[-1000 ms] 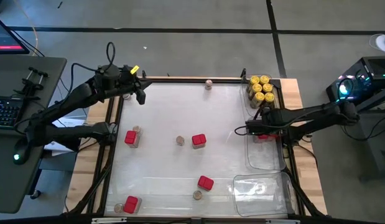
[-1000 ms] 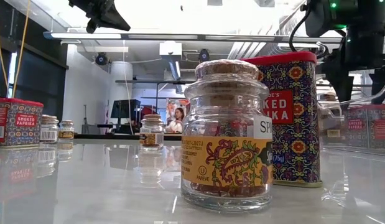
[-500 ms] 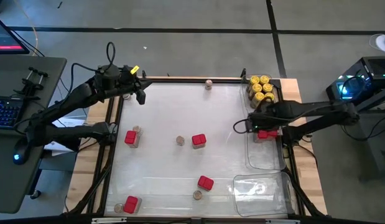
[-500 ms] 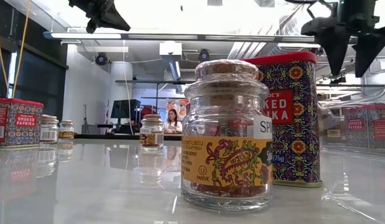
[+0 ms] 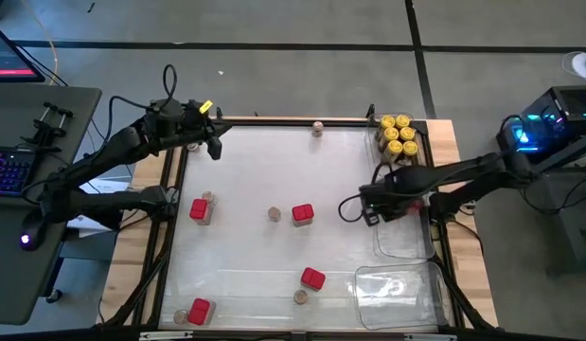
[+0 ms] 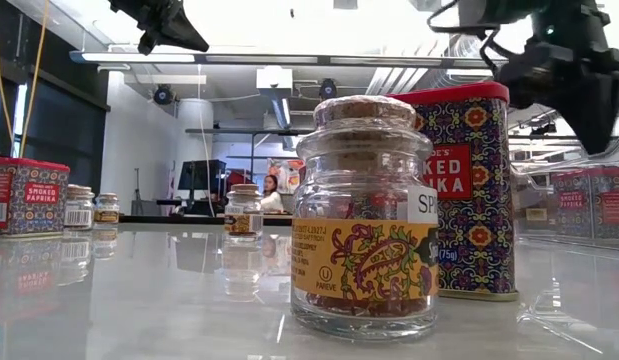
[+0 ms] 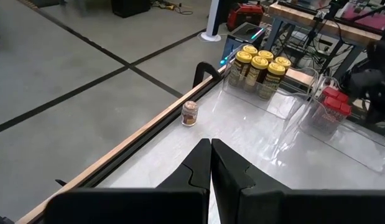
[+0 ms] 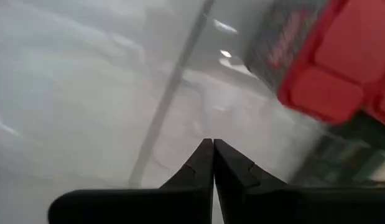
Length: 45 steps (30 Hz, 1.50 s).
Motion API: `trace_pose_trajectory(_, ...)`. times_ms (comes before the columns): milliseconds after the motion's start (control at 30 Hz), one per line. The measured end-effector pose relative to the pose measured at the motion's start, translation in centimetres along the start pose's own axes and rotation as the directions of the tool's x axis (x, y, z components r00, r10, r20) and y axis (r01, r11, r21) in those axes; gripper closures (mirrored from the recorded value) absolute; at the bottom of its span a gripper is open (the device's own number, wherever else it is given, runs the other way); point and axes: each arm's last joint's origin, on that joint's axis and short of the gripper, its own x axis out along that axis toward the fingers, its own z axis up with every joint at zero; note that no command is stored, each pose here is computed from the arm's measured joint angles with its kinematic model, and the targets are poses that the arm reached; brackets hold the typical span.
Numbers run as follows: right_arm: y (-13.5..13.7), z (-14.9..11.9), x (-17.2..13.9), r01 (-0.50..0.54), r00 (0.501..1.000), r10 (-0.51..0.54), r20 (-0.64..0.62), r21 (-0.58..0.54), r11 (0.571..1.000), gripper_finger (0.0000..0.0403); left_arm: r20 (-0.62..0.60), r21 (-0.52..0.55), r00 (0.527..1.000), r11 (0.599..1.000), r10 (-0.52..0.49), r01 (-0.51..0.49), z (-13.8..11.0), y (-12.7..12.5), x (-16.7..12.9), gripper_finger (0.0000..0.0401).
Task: Sort spices by type
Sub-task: Put the red seasoning can into the middle transparent bin
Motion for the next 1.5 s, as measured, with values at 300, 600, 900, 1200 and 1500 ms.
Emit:
trace_pose_trajectory(300, 0.7, 0.9, 1.8, 0.137, 0.986, -0.145, -0.077, -0.102, 0.985, 0.0402, -0.015, 0.001, 1.0, 1.0, 0.002, -0.002, -0.1, 0.0, 0.0, 0.0401)
trace_pose_trajectory(600, 0.4, 2.7, 2.7, 0.267, 0.961, -0.271, -0.052, -0.075, 0.961, 0.0402, -0.019, 0.001, 1.0, 1.0, 0.002, -0.002, -0.2, 0.0, 0.0, 0.0401)
trace_pose_trajectory(900, -0.8, 3.5, 2.4, 0.347, 0.935, -0.35, -0.058, -0.051, 0.936, 0.0402, -0.019, 0.017, 1.0, 1.0, 0.002, -0.002, -0.2, 0.0, 0.0, 0.0401)
trace_pose_trajectory(1200, 0.5, 3.7, 0.3, 0.196, 0.98, -0.197, -0.01, -0.056, 0.979, 0.0403, -0.02, 0.017, 1.0, 1.0, 0.002, -0.002, -0.2, 0.0, 0.0, 0.0401)
trace_pose_trajectory(1500, -0.3, 5.9, 1.2, 0.189, 0.975, -0.19, 0.117, 0.022, 0.982, 0.0403, -0.018, 0.017, 1.0, 1.0, 0.003, -0.002, -0.2, 0.0, 0.0, 0.0401)
